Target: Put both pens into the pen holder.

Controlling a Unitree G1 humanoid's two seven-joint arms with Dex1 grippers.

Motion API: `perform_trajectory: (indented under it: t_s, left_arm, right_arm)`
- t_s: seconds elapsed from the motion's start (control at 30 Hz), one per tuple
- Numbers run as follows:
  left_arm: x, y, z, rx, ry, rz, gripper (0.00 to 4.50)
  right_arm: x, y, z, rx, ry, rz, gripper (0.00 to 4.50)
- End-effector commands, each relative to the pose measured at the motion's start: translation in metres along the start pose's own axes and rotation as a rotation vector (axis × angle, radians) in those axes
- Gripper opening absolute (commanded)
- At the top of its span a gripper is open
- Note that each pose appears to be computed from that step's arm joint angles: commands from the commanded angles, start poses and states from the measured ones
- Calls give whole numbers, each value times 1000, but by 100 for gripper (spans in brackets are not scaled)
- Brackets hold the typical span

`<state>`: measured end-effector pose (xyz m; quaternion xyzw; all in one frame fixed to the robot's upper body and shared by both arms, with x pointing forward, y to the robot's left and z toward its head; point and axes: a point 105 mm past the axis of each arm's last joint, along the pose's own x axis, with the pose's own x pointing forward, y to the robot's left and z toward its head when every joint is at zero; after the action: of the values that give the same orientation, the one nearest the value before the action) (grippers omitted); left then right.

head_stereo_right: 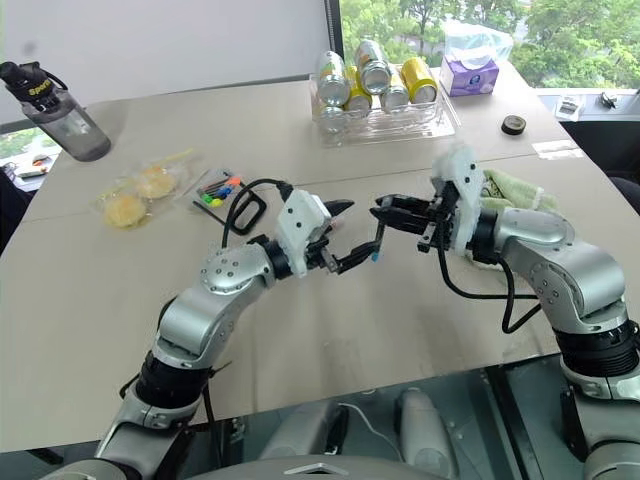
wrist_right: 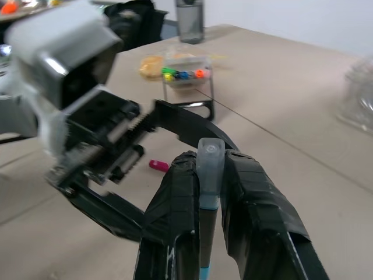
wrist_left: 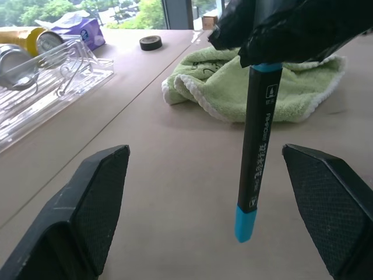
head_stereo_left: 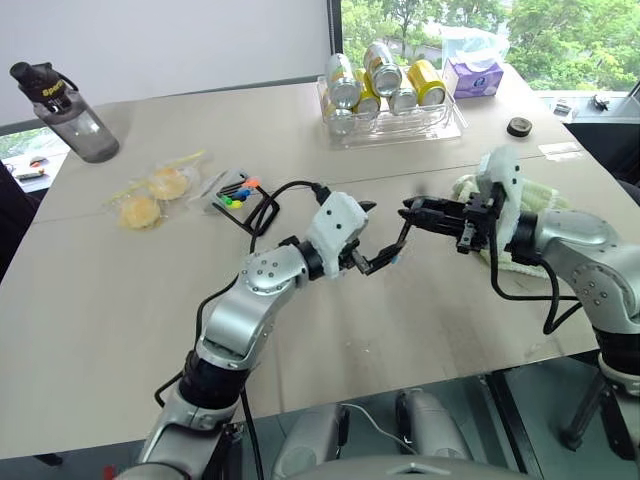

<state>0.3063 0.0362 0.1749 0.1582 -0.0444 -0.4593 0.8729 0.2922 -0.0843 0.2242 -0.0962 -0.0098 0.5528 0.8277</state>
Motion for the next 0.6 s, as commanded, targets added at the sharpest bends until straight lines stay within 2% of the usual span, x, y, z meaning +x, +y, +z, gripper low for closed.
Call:
perform_trajectory:
  t_s: [0.03, 0.17, 0.2, 0.23, 0.27, 0.3, 0.4, 0.5, 0.53, 0.57, 0.6]
  left_arm:
    - [3, -8, 15, 42, -20, -45, 434]
    - [4, -16, 14, 36, -17, -91, 434]
    - [4, -17, 14, 30, -22, -95, 378]
    - [4, -17, 16, 24, -30, -99, 352]
    - [3, -19, 17, 21, -37, -110, 302]
    - [2, -20, 18, 19, -41, -118, 280]
    - [0, -20, 17, 25, -31, -124, 163]
    - [0, -20, 16, 30, -22, -121, 23]
    - [0, -20, 15, 32, -20, -120, 0]
    - [1, -21, 15, 35, -18, -119, 0]
    - [1, -20, 14, 39, -15, -116, 0]
  right_arm:
    - [4, 9, 15, -114, 4, 37, 7]
    - [9, 14, 20, -131, -3, 62, 7]
    - [9, 16, 17, -143, 13, 68, 7]
    - [9, 16, 14, -155, 29, 70, 7]
    - [9, 17, 11, -162, 46, 71, 7]
    - [8, 17, 9, -165, 56, 71, 7]
    - [8, 14, 7, -172, 62, 60, 7]
    - [9, 13, 9, -174, 51, 65, 7]
    - [10, 14, 10, -166, 46, 78, 117]
    - [10, 15, 11, -160, 41, 87, 140]
    - [11, 16, 12, -156, 34, 91, 188]
